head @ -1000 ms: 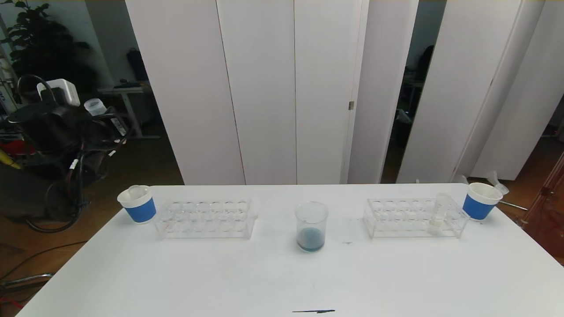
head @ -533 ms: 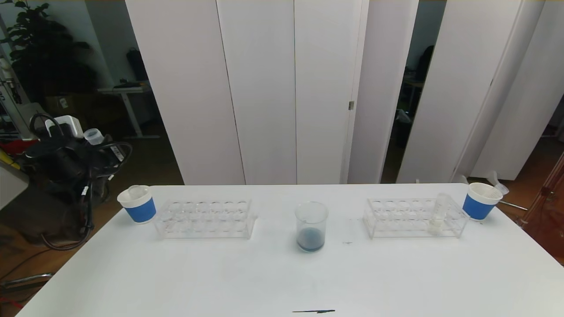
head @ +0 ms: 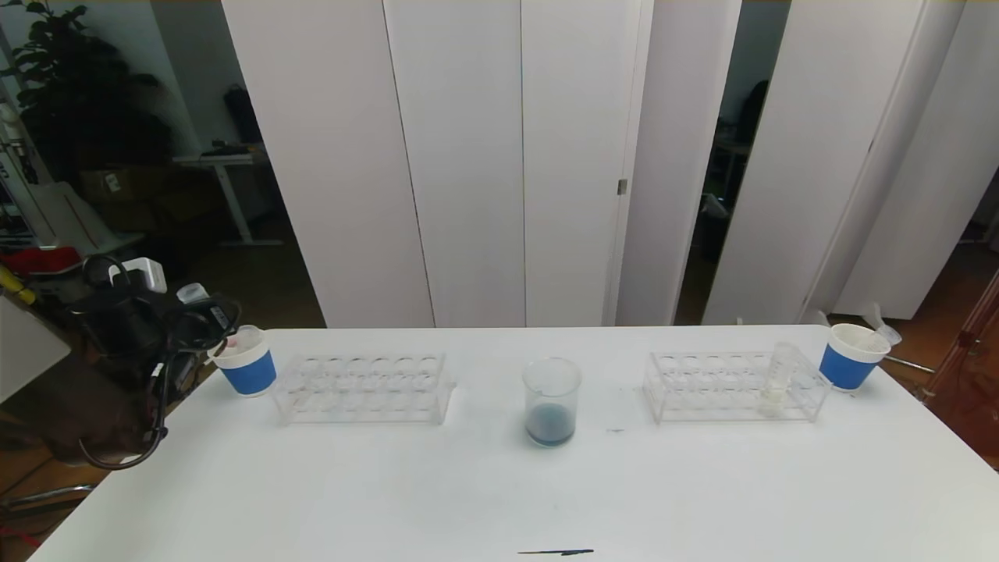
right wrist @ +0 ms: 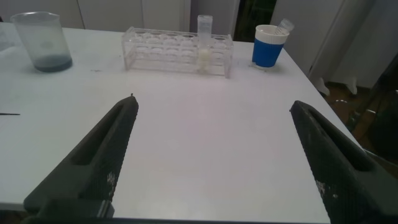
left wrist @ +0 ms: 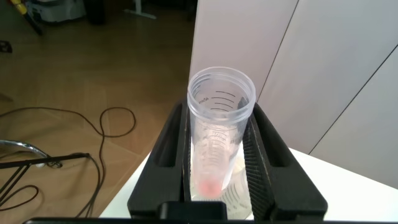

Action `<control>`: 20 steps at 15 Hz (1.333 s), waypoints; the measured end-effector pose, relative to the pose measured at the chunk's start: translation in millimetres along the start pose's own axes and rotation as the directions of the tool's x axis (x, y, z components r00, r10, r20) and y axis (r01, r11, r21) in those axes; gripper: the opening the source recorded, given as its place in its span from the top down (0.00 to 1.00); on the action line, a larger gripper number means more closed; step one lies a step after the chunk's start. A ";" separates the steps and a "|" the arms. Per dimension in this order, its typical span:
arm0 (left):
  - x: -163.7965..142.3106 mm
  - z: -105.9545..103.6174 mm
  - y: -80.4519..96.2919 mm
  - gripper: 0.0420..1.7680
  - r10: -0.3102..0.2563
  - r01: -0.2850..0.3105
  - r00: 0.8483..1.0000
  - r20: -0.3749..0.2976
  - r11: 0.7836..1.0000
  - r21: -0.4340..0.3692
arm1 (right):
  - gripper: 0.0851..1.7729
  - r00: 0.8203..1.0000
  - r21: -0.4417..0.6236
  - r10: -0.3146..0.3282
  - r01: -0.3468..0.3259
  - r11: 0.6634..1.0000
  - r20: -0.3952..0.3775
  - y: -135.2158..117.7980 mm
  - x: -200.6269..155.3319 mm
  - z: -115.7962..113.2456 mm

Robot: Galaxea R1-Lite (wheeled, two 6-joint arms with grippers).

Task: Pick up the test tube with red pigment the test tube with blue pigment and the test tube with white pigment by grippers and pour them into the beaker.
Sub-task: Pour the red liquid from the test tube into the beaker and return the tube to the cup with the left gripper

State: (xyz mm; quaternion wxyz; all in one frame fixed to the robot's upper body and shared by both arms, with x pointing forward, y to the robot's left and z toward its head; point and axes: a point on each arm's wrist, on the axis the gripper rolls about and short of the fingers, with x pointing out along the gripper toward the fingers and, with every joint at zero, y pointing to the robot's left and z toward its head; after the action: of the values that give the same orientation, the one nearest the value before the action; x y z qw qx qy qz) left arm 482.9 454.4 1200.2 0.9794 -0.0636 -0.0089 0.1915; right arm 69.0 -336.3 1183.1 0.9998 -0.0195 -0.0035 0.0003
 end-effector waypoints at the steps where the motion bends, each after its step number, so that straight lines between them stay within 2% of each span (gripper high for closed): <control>1: -0.1 -1.1 1.1 0.69 0.001 -0.001 1.000 -0.005 1.000 -0.002 | 0.01 1.000 0.000 0.000 0.000 1.000 0.000 0.0 0.0 0.0; 14: 5.3 -25.7 5.2 0.69 0.011 -0.010 0.998 -0.063 1.000 0.013 | 0.01 1.000 0.000 0.001 -0.001 1.000 0.000 0.0 0.0 0.0; 15: 5.4 -26.3 4.7 0.64 0.010 -0.009 0.998 -0.065 1.000 0.016 | 0.01 1.000 0.000 0.001 -0.001 1.000 0.000 0.0 0.0 0.0; 16: 5.3 -26.8 3.9 0.52 0.007 -0.005 0.998 -0.066 1.000 0.019 | 0.01 1.000 0.000 0.000 0.000 1.000 0.000 0.0 0.0 0.0; 17: 5.4 -26.7 3.4 0.29 0.004 -0.003 0.998 -0.066 1.000 0.022 | 0.01 1.000 0.000 0.000 0.000 1.000 0.000 0.0 0.0 0.0; 18: 5.5 -26.6 2.7 0.12 0.002 -0.001 0.998 -0.066 1.000 0.023 | 0.01 1.000 0.000 0.000 0.000 1.000 0.000 0.0 0.0 0.0; 19: 5.6 -26.5 2.0 0.02 0.000 0.001 0.998 -0.065 1.000 0.027 | 0.01 1.000 0.000 0.000 0.000 1.000 0.000 0.0 0.0 0.0; 20: 5.5 -26.1 1.5 0.01 -0.001 0.003 0.998 -0.064 0.999 0.032 | 0.01 1.000 0.000 0.000 0.000 1.000 0.000 0.0 0.0 0.0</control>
State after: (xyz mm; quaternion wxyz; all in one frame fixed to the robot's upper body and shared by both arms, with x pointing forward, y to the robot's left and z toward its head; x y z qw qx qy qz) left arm 488.5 454.7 1174.1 0.9802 -0.0539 0.0257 0.1886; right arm 69.0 -336.3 1183.0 0.9998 -0.0197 -0.0033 0.0003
